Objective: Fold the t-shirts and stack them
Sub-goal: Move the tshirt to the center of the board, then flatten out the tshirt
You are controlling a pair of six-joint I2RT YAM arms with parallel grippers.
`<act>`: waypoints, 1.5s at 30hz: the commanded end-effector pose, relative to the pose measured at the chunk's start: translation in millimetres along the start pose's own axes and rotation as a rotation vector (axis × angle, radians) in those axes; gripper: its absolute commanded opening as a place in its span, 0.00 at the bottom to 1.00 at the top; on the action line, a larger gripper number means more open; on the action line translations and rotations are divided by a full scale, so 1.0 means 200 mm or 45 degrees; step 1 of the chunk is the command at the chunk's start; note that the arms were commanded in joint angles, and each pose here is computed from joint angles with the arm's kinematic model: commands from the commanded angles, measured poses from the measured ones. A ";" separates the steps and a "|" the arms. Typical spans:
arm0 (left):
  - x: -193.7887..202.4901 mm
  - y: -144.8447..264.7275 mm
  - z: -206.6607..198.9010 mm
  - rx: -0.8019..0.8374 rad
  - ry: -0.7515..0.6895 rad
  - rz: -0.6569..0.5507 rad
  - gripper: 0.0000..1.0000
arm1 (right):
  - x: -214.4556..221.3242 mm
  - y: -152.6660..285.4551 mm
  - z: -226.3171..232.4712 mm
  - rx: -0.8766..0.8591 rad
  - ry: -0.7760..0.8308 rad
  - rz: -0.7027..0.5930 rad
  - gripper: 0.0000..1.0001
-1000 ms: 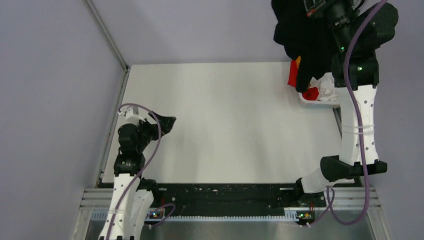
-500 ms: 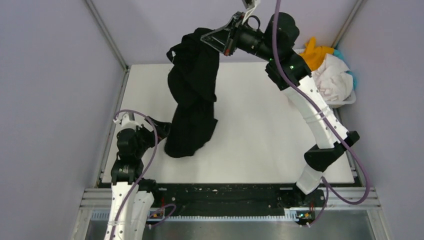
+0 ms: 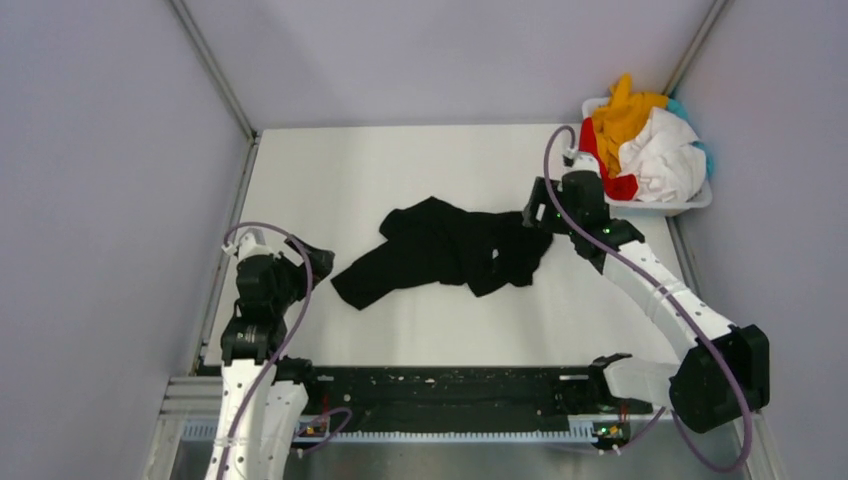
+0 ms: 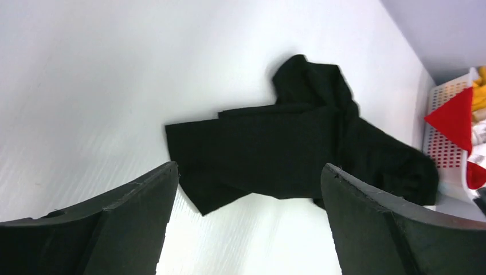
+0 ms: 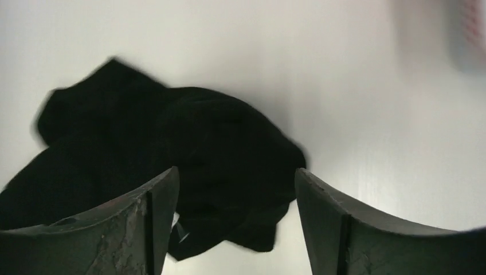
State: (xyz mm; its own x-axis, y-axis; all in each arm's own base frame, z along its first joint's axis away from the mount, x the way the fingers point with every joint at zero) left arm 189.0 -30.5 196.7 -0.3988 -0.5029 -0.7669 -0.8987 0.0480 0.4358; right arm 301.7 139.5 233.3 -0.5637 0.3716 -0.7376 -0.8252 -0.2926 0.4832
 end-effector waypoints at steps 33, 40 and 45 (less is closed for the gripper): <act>0.59 -0.72 -0.11 0.052 0.027 0.766 0.00 | 0.36 -0.33 -0.19 0.207 0.140 -0.110 0.21; 0.19 -0.50 -0.29 0.066 -0.143 0.406 0.00 | 0.12 -0.14 -0.14 0.255 0.130 -0.304 0.00; -0.19 -0.17 -0.40 0.130 -0.163 0.053 0.00 | -0.20 0.26 0.01 0.108 0.054 -0.538 0.00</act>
State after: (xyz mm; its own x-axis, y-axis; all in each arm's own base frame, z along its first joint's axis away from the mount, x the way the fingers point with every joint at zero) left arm 262.9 -104.4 169.7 -0.6488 -0.3780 -0.6604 -0.7590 0.2597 0.5970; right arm 295.4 124.7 179.6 -0.4146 0.3004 -0.8590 -0.9058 -0.0450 0.4214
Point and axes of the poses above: each gripper's point midway between its finger pads, its own y axis back along the fingers, its own z axis along the line the jaws close on, x = y × z, the point moved 5 cm from there along y, back along the fingers, and after that the axes turned 12 degrees about -y, right-handed, at the moved point
